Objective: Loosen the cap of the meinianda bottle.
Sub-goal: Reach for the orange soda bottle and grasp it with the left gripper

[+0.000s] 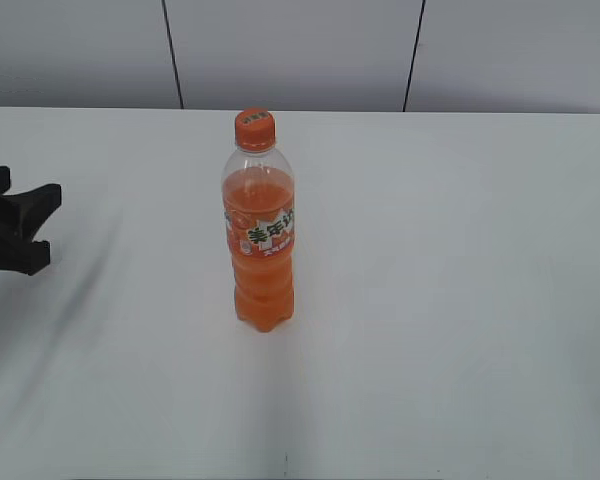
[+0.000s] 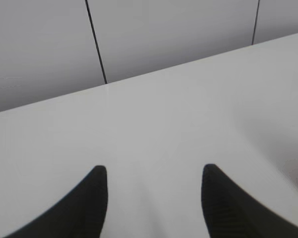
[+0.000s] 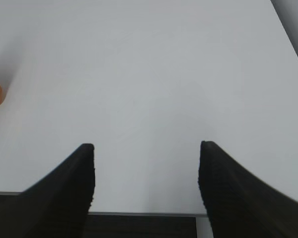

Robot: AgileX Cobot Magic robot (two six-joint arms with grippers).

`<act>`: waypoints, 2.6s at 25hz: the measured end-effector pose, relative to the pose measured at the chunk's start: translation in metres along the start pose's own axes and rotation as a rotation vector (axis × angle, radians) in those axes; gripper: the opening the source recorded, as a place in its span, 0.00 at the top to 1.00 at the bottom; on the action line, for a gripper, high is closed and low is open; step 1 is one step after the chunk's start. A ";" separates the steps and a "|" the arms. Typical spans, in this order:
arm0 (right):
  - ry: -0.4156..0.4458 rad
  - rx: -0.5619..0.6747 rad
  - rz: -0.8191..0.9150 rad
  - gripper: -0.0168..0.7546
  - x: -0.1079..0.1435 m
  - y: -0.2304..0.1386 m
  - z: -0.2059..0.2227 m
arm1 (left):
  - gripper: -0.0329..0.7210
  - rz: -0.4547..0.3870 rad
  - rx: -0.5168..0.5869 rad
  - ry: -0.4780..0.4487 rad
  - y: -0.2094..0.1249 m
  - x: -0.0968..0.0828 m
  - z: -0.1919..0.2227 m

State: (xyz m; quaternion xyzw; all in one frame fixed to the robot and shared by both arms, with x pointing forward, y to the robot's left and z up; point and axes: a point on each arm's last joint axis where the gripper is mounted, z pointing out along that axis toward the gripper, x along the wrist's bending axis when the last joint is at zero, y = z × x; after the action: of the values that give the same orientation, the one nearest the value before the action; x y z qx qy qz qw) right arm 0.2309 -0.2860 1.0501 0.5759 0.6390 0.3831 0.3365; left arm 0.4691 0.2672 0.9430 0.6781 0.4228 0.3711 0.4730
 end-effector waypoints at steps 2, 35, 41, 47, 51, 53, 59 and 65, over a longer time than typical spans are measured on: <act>0.000 0.000 0.000 0.34 0.000 0.000 0.000 | 0.45 0.010 0.015 -0.033 -0.008 -0.001 0.004; 0.000 0.000 0.000 0.34 0.000 0.000 0.000 | 0.26 0.210 0.076 -0.851 -0.018 -0.036 0.078; 0.000 0.000 0.000 0.34 0.000 0.000 0.000 | 0.25 0.197 0.050 -0.851 -0.013 -0.046 0.087; 0.000 0.000 0.000 0.34 0.000 0.000 0.000 | 0.25 0.183 0.069 -0.883 -0.024 -0.053 0.103; 0.000 0.000 0.000 0.34 0.000 0.000 0.000 | 0.25 0.199 0.059 -0.921 -0.024 -0.064 0.114; 0.000 0.000 0.000 0.34 0.000 0.000 0.000 | 0.25 0.202 0.058 -0.935 -0.026 -0.068 0.119; 0.000 0.000 0.000 0.34 0.000 0.000 0.000 | 0.25 0.215 0.056 -0.974 -0.028 -0.082 0.125; 0.000 0.000 0.000 0.34 0.000 0.000 0.000 | 0.25 0.202 0.071 -0.992 -0.034 -0.091 0.127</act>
State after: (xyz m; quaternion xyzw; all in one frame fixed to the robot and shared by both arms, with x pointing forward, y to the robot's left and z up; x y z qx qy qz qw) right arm 0.2309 -0.2860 1.0501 0.5759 0.6390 0.3831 0.3365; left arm 0.5426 0.1476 0.8663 0.8259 0.0918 0.0338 0.5552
